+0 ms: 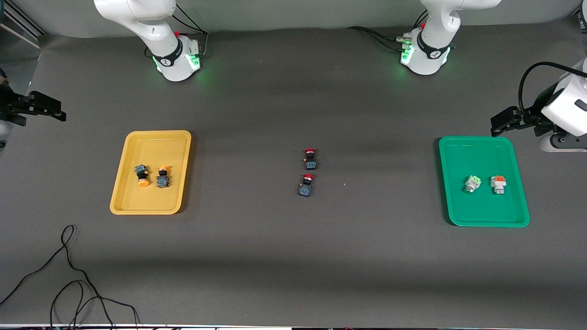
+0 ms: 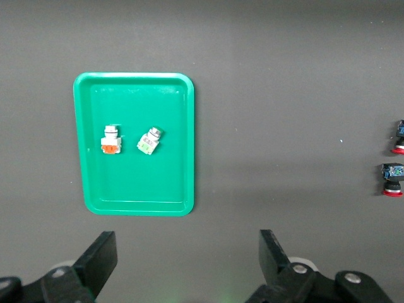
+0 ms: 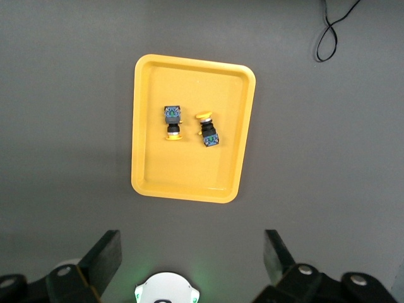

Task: Place green and yellow buttons in trays

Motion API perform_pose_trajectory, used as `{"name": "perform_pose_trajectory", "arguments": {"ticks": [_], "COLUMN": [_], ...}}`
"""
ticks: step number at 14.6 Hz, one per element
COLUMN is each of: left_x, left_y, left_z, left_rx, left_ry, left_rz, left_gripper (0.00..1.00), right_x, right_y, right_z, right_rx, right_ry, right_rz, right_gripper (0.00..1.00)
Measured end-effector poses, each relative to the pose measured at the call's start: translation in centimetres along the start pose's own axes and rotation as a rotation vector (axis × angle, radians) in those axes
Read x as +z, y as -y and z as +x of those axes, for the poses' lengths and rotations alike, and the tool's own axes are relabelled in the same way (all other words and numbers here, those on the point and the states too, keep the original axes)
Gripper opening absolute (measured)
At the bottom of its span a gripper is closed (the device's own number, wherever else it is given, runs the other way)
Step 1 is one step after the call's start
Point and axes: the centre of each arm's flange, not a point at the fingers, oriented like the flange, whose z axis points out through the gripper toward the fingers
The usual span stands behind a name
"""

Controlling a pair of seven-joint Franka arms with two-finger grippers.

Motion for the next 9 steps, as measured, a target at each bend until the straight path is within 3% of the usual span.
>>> {"name": "perform_pose_trajectory", "arguments": {"ticks": [4,9], "left_x": [0.1,0.2], "left_y": [0.9,0.9], "left_z": [0.1,0.1], "left_rx": [-0.016,-0.016], "left_ry": [0.003,0.004], "left_rz": [0.000,0.000], "left_gripper": [1.00,1.00], "right_x": [-1.1,-2.3], "right_y": [1.5,2.8], "right_z": [0.1,0.2], "right_rx": [-0.012,0.105], "right_ry": [-0.021,-0.025], "right_rz": [-0.009,0.005], "right_gripper": [1.00,1.00]}}
